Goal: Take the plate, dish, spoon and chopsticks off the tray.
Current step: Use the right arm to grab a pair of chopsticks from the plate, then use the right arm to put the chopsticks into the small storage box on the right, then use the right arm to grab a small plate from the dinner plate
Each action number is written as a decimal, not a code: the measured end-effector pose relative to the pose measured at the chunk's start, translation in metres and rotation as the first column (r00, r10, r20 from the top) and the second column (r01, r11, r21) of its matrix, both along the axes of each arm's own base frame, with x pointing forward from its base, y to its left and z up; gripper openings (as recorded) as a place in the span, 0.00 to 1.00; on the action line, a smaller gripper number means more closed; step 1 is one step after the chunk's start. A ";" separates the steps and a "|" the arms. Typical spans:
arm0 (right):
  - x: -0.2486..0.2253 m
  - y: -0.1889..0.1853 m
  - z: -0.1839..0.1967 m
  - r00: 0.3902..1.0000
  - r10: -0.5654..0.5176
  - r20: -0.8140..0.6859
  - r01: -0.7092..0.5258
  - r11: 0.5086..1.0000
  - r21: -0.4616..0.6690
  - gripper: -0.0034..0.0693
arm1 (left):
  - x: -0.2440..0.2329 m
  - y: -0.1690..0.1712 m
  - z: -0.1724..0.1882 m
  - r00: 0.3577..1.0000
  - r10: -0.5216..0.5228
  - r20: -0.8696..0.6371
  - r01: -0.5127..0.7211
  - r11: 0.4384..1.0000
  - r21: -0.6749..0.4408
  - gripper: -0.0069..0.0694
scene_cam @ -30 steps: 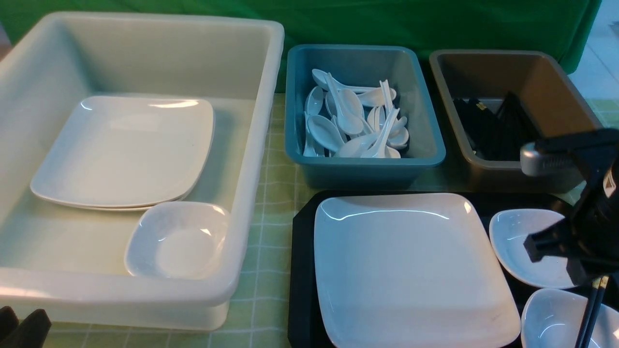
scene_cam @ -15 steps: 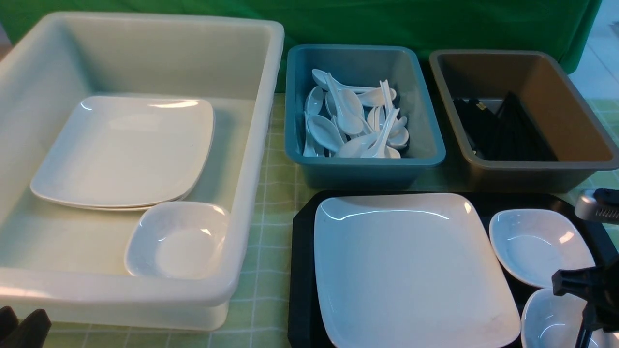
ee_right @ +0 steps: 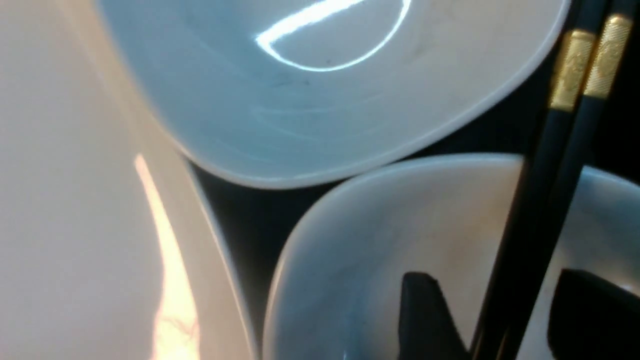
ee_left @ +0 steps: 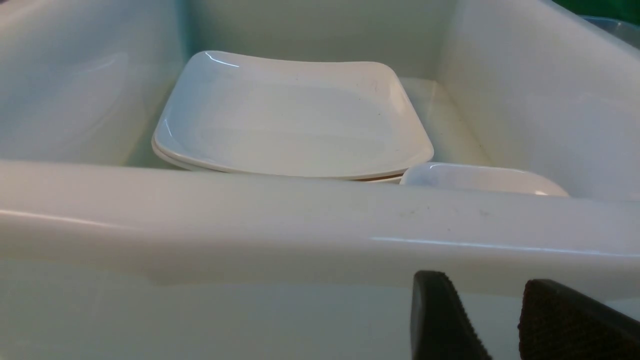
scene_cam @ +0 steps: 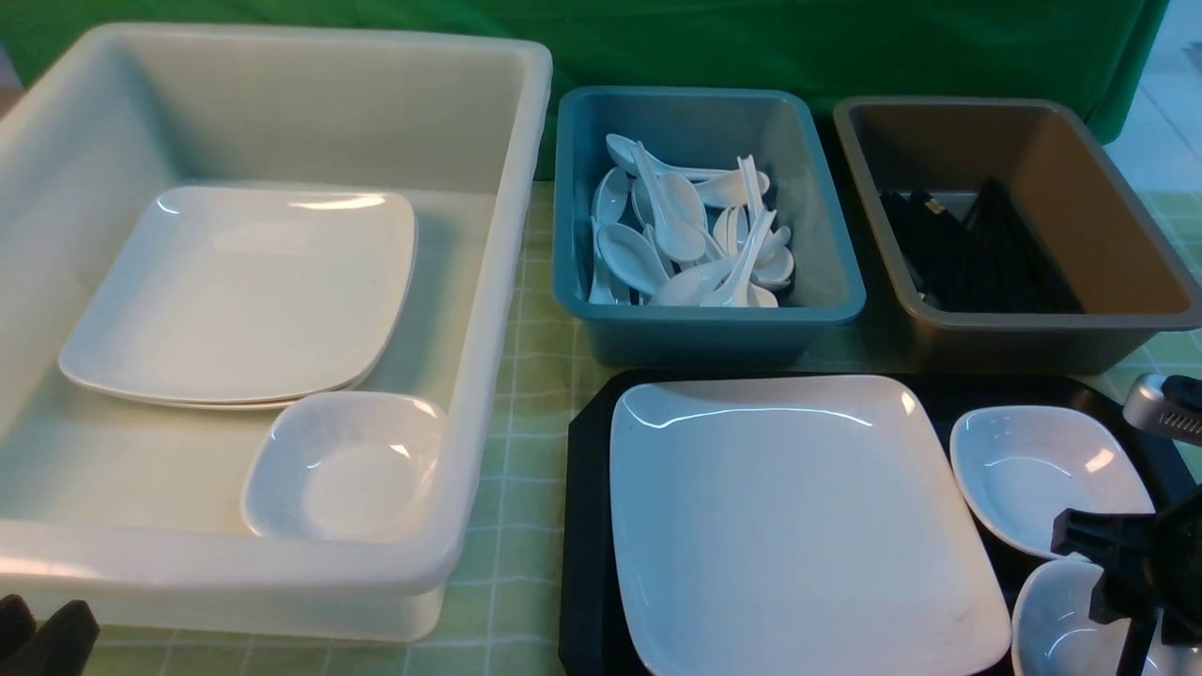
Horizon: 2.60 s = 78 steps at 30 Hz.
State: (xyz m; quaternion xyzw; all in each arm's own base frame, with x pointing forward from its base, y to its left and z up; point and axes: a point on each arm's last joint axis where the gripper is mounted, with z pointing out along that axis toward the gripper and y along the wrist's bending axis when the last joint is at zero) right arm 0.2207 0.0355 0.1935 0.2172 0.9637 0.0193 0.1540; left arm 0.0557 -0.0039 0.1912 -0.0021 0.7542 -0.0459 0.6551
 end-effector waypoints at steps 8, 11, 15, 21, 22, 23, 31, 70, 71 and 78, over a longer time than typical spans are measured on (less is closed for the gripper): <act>0.007 0.001 -0.018 0.998 -0.039 -0.053 0.039 0.999 -0.007 0.51 | 0.000 0.000 0.000 1.000 0.000 0.000 0.000 1.000 0.000 0.38; 0.010 0.002 -0.021 0.998 -0.036 -0.044 0.036 0.999 -0.003 0.48 | 0.000 0.000 0.000 1.000 0.000 0.000 0.000 1.000 0.000 0.38; 0.010 0.002 -0.021 0.998 -0.035 -0.044 0.034 0.999 -0.003 0.33 | 0.000 0.000 0.000 1.000 0.000 0.000 0.000 1.000 0.001 0.39; 0.006 0.000 -0.018 0.998 0.007 -0.066 -0.009 1.000 -0.026 0.18 | 0.000 0.000 0.000 1.000 0.000 0.000 0.000 1.000 0.001 0.39; 0.004 -0.001 -0.015 0.997 0.023 -0.069 -0.025 0.999 -0.032 0.18 | 0.000 0.000 0.000 1.000 0.000 0.000 0.000 1.000 0.001 0.39; 0.001 -0.001 -0.011 0.997 0.034 -0.066 -0.036 0.999 -0.036 0.18 | 0.000 0.000 0.000 1.000 0.000 0.000 0.000 1.000 0.001 0.39; -0.026 -0.008 0.055 0.987 0.112 0.118 -0.106 0.993 -0.056 0.18 | 0.000 0.000 0.000 1.000 0.000 0.000 0.000 1.000 0.001 0.39; 0.256 -0.007 0.072 0.771 0.375 0.514 -0.250 0.921 -0.298 0.49 | 0.000 0.000 0.000 1.000 0.000 0.000 0.000 1.000 0.002 0.39; 0.252 -0.008 0.079 0.789 0.371 0.490 -0.250 0.922 -0.296 0.47 | 0.000 0.000 0.000 1.000 0.000 0.000 0.000 1.000 0.002 0.39; 0.187 -0.018 0.124 0.930 0.322 0.175 -0.274 0.928 -0.253 0.11 | 0.000 0.000 0.000 1.000 0.000 0.000 0.000 1.000 0.001 0.39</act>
